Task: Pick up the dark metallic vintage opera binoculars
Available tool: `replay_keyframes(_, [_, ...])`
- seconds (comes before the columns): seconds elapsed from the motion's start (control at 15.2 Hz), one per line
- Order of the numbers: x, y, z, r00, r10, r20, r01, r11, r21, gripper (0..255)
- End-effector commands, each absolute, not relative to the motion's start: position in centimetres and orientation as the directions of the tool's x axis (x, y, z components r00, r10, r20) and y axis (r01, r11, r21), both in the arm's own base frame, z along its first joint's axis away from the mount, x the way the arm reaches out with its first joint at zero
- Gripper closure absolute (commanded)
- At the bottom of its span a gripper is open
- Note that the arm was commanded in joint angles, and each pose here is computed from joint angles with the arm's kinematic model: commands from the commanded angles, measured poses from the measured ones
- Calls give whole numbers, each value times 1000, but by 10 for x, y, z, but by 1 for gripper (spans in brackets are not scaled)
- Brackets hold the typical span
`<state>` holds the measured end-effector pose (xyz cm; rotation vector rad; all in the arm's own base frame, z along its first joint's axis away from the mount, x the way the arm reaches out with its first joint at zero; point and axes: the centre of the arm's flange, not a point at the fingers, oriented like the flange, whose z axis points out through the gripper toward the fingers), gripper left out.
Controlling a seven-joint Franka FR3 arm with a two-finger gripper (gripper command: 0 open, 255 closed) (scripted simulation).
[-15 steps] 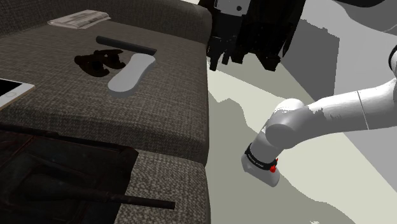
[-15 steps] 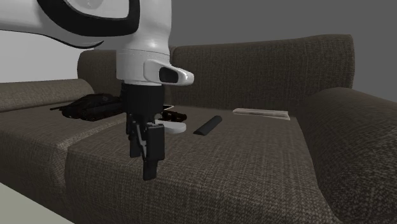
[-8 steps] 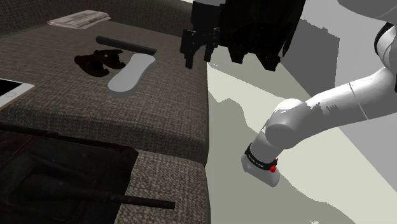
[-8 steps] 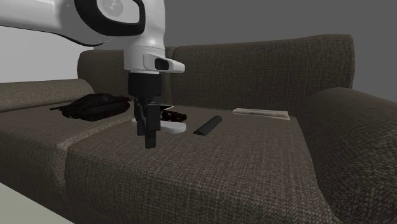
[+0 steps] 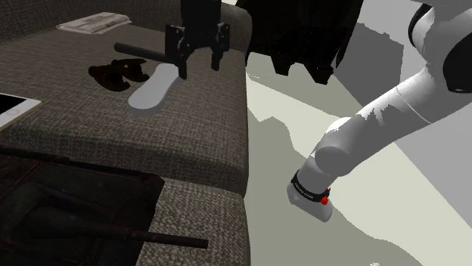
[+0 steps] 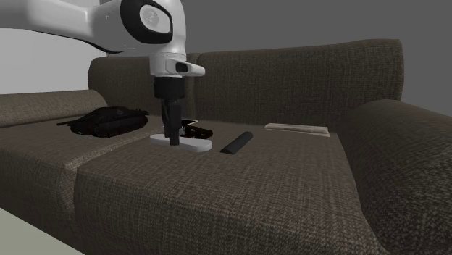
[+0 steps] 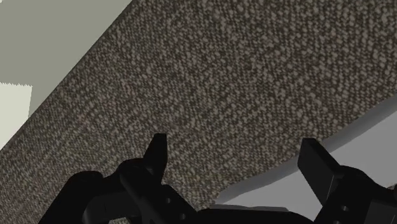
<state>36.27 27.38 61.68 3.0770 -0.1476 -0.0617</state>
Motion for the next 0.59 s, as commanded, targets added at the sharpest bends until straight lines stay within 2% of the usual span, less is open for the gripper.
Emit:
replay_keyframes(0.0, [373,299,619,992,-124,-29,-122,-990,70,0])
replay_keyframes(0.53, [418,398,628,976,-216,5,-215,-971,105,0])
